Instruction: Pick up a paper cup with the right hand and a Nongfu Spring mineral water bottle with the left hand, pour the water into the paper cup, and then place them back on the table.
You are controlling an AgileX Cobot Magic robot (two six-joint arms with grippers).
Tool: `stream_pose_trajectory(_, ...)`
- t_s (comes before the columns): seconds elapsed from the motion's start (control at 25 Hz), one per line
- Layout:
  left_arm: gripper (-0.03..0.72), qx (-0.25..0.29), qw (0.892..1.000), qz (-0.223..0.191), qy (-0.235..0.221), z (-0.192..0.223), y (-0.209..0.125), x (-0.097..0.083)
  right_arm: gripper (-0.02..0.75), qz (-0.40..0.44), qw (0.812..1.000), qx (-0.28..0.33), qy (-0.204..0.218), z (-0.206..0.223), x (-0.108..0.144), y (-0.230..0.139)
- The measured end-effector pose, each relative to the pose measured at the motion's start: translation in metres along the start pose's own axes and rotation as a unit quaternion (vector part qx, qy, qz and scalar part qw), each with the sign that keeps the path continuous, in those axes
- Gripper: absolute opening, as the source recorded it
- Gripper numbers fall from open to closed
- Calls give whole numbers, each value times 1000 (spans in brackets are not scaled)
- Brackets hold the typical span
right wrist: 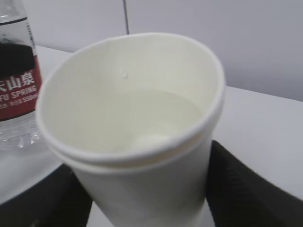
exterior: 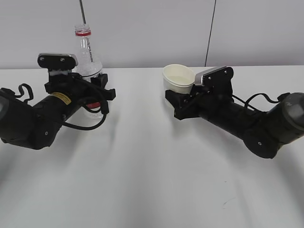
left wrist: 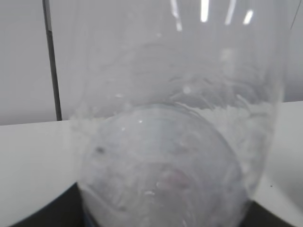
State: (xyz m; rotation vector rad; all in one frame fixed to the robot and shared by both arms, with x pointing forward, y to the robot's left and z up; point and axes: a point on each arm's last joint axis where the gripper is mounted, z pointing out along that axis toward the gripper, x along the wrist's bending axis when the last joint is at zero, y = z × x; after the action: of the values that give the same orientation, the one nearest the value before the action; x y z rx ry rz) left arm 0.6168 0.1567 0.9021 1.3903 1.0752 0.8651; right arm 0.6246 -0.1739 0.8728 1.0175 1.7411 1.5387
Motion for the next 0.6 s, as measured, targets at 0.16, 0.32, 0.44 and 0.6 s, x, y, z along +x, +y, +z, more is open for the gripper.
stream_pose_trajectory(0.16,326,0,1000,6,-1,0,0,0,493,-7,999,-6,-34,0,-7,1)
stream_pose_trajectory(0.32,326,0,1000,8,-1,0,0,0,493,6,998,0,-68,0,-13,-8)
stream_pose_trajectory(0.44,326,0,1000,9,-2,0,0,0,493,14,997,12,-78,0,-16,-19)
stream_pose_trajectory(0.6,326,0,1000,9,-3,0,0,-1,493,18,996,21,-79,1,-16,-32)
